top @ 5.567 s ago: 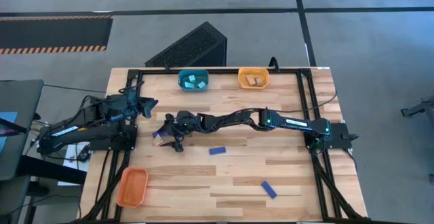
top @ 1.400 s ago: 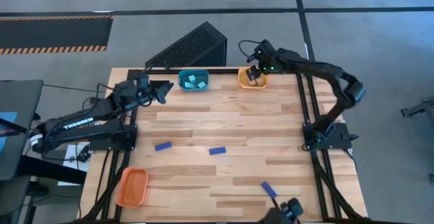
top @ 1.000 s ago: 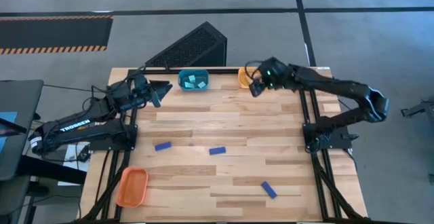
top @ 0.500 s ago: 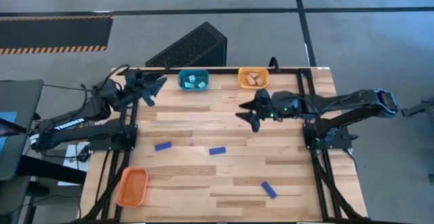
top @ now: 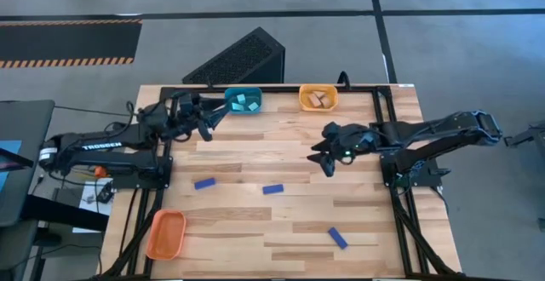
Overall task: Sort & place blocks by color
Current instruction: Put the bottom right blue blocks into the orange bin
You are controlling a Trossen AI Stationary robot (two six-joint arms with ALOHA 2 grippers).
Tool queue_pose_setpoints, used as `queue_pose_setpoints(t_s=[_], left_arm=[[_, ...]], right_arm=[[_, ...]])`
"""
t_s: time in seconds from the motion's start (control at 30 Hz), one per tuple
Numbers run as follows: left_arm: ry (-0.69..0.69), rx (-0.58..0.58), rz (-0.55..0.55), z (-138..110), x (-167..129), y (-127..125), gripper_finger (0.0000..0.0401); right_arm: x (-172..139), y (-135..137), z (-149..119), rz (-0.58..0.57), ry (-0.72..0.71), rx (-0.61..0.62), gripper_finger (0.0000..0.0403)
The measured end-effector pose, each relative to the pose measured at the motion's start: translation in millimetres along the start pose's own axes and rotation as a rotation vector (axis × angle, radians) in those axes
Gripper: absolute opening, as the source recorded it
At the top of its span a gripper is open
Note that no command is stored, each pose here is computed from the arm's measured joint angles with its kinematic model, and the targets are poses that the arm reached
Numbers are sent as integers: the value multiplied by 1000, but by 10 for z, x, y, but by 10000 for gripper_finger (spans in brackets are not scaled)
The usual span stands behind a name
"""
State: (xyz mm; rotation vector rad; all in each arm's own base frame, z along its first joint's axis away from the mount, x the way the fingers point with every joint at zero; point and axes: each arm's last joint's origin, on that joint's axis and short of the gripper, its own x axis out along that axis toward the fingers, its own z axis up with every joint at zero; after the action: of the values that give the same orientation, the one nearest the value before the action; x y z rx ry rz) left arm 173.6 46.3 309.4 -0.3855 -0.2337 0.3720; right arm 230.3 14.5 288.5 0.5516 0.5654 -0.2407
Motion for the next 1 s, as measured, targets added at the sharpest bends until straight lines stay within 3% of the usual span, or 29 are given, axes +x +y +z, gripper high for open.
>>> queue_pose_setpoints(t_s=[0.33,0.57,0.77,1.0], left_arm=[[-16,-50,14,-110,2,-218,165],[47,-63,23,-367,131,-550,164],[226,151,90,-299,279,-811,164],[399,370,202,159,265,-798,164]], right_arm=[[-184,-143,-34,-82,53,-56,189],[62,-310,-250,-190,236,-176,186],[230,-298,-521,-109,263,-81,186],[122,-124,-785,-214,246,140,175]])
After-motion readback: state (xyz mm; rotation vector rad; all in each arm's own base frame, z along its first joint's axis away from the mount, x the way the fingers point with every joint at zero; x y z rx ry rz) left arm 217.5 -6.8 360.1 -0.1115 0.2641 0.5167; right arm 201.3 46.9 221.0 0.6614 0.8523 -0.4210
